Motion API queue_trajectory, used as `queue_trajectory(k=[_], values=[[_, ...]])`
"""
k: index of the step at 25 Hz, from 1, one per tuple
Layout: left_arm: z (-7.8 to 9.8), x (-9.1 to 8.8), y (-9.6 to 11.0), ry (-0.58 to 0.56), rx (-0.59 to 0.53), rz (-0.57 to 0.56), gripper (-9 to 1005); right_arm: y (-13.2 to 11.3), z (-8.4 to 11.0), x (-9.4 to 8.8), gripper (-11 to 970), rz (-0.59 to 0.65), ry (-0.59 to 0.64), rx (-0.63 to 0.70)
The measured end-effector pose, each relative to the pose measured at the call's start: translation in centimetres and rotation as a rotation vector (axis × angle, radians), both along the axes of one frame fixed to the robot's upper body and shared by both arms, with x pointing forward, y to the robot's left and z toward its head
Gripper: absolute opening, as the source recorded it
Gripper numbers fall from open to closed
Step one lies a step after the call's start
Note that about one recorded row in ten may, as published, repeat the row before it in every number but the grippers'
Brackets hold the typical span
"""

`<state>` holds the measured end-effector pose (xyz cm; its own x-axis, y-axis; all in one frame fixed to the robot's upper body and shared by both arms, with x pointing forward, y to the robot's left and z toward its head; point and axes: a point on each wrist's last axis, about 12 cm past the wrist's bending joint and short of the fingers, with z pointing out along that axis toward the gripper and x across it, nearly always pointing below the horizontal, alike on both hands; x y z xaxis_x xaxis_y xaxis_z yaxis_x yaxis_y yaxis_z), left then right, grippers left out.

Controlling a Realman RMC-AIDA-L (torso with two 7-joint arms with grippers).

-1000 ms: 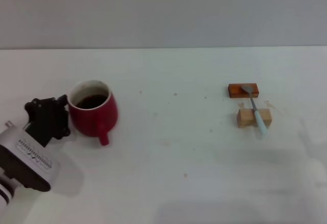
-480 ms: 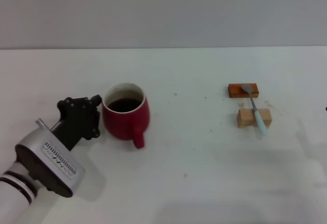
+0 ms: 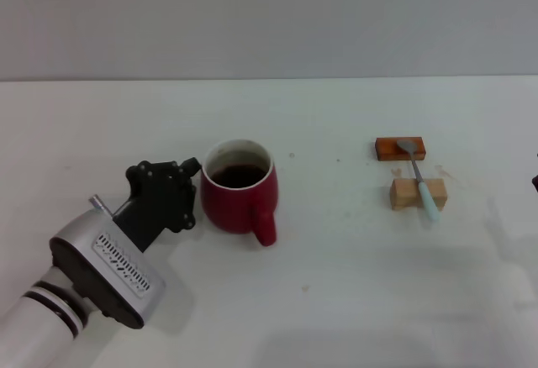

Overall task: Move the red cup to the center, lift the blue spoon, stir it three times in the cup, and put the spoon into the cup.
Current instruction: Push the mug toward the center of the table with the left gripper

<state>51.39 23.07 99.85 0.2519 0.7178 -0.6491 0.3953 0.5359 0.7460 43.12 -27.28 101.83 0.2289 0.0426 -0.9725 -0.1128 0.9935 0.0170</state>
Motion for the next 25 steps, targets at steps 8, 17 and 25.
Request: queue_trajectory(k=[8, 17, 25], values=[[0.3, -0.2, -2.1, 0.015, -0.055, -0.051, -2, 0.3, -0.1, -0.1, 755, 0.012, 0.003, 0.001], [0.3, -0.8, -3.8, 0.026, -0.059, -0.125, -1, 0.3, -0.1, -0.1, 754, 0.014, 0.003, 0.004], [0.6, -0.8, -3.5, 0.006, -0.092, -0.099, -1, 0.3, -0.1, -0.1, 753, 0.014, 0.005, 0.003]])
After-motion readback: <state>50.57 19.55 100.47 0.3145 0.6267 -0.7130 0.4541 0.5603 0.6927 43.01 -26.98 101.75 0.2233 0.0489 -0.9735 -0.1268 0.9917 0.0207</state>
